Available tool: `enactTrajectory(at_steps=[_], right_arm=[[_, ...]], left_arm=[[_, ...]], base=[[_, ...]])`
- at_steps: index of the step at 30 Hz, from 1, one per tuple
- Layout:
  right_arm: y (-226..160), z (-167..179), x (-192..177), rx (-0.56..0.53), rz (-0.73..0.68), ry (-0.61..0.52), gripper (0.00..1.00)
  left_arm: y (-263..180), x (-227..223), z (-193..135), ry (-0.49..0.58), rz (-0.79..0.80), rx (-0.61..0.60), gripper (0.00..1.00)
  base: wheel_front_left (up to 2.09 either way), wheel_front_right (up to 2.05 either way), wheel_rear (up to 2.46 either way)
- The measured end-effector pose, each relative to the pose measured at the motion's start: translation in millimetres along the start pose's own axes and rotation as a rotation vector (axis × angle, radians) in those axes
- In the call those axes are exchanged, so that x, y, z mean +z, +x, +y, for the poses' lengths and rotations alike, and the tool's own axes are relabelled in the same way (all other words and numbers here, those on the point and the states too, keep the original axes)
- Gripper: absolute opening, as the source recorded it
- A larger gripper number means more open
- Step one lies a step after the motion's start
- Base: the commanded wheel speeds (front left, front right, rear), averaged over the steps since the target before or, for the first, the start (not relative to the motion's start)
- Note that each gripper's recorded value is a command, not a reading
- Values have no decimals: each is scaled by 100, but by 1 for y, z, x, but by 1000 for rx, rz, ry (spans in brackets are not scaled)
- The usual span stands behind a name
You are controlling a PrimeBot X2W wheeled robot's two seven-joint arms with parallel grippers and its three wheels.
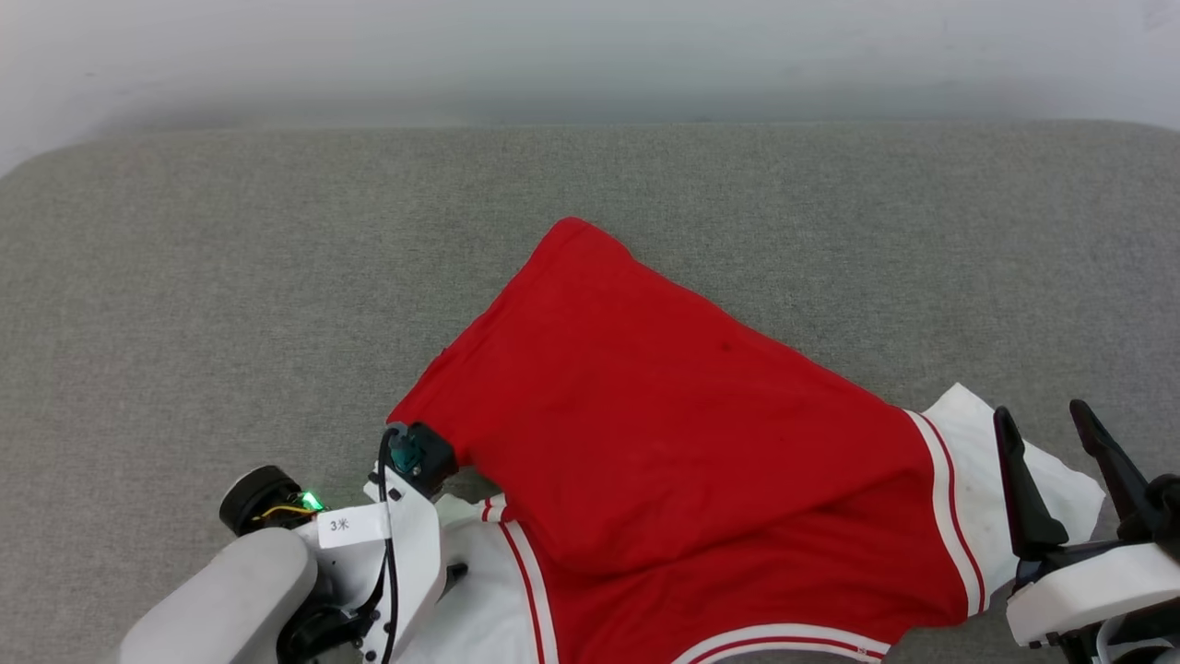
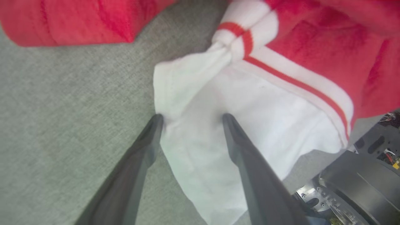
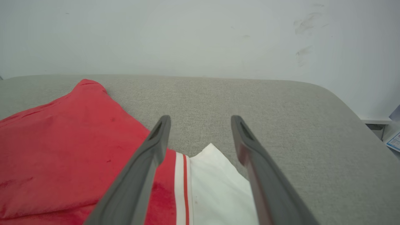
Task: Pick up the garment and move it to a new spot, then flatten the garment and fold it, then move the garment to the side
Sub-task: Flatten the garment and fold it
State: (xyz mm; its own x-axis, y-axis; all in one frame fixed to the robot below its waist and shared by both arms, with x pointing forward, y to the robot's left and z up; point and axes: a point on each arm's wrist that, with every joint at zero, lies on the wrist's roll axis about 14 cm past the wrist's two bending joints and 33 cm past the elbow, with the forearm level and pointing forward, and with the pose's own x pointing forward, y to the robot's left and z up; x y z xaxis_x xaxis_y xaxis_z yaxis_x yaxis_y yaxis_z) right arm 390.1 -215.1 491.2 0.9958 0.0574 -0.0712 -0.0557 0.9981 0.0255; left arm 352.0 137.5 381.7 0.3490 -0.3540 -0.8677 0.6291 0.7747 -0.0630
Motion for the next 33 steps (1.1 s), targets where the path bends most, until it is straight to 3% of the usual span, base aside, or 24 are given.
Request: enactTrajectory(at_steps=[6,7,8,9,15,23,27,29,30,33], right_arm=[[2,-5,-7,-15,16,1,100],[1,-6,-8,-18,19,2,100],[1,-7,-9,-19,22,3,100],[1,-7,-9,-20,20,3,100],[-1,-7,-7,-19,11,6,100],[-2,-12,-8,-26,10,1,100],[-2,-13,-12,-31,21,7,100],[-3,-13,-14,-32,23,10,100],[-4,-13,-14,-33,25,10,100],[-3,-12,-13,-29,22,14,100]], left_arm=[[19,-8,2,-6,46,-20,100],[19,-8,2,-4,44,-22,77],[20,-8,3,6,43,-20,29],[20,-8,4,19,43,-16,0],[13,10,23,14,-33,31,0],[-3,33,81,-14,-112,183,0],[4,26,86,-29,-98,199,4],[6,26,86,-39,-112,203,81],[6,26,85,-40,-119,204,100],[3,29,85,-45,-156,217,100]], base=[[0,0,0],[0,0,0],[0,0,0],[0,0,0],[0,0,0],[0,0,0],[0,0,0],[0,0,0],[0,0,0],[0,0,0]])
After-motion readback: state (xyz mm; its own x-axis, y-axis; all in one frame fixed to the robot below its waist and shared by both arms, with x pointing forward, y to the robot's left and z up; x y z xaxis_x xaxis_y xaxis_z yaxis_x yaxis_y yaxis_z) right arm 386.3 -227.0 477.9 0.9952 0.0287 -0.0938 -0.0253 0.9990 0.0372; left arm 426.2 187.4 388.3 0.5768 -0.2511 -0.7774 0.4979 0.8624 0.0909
